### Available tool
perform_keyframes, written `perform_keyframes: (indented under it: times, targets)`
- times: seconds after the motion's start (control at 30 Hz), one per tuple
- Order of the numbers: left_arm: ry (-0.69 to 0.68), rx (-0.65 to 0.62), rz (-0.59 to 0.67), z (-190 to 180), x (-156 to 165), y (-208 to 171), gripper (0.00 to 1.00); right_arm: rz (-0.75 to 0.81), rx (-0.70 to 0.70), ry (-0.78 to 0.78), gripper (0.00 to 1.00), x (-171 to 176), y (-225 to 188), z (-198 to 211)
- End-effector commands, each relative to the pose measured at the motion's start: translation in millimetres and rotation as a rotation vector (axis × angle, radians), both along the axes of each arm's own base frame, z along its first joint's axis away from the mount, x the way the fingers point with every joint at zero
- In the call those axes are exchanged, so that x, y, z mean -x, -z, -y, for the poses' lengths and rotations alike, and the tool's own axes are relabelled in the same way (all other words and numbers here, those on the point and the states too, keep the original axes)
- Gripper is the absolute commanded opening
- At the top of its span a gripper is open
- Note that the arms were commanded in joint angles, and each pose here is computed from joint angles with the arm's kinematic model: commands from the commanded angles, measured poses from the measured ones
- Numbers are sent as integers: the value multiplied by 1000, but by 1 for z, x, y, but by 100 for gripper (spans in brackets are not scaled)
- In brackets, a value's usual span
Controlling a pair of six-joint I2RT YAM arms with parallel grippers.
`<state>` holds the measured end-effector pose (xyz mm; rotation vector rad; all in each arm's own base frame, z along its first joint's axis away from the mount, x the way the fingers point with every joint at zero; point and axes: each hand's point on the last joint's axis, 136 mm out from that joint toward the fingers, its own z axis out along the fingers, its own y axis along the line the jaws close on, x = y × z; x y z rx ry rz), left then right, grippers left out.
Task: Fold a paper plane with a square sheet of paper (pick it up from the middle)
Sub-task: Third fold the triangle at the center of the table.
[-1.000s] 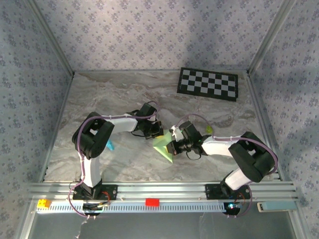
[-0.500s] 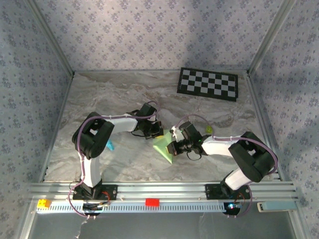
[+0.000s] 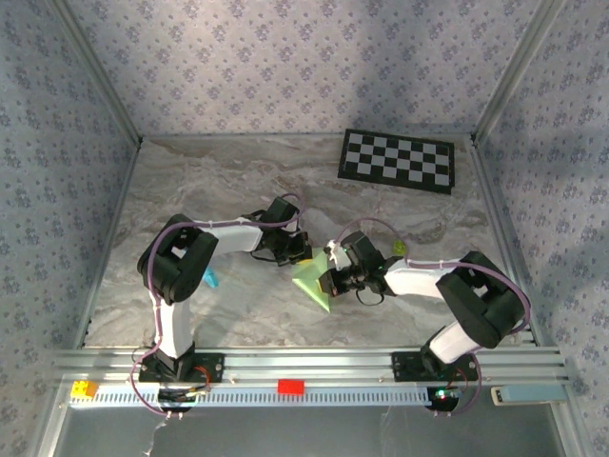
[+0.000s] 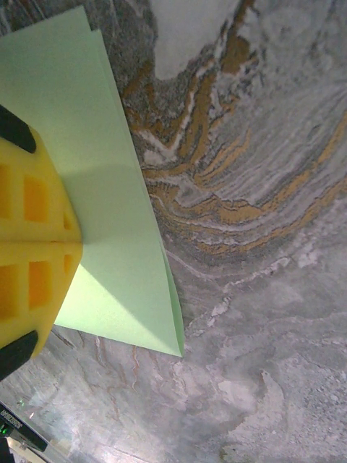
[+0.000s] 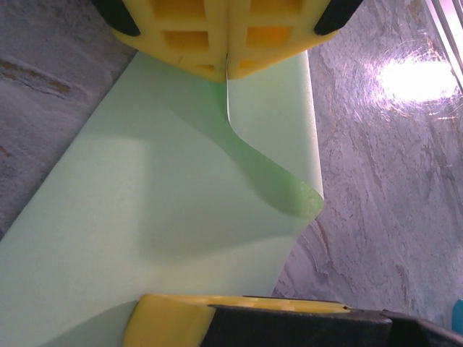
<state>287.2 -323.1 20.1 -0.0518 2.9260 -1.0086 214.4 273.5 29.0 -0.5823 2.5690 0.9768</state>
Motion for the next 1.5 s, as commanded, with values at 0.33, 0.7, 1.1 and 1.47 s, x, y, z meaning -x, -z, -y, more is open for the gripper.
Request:
perform_keyframes:
  times: [0.33,0.7,1.1,1.47]
  targets:
    - [9,-83,-47,-11,13,22,3,-10,46,-6,0,-1,6,3]
    - [11,-84,-47,-11,13,22,3,-33,66,-13,0,0,15,2]
    - [-7,-97,-18,-13,8,14,3,-40,104,-14,0,4,22,7]
    - [-29,-74,117,-16,-3,-31,24,-46,101,-24,0,7,23,6]
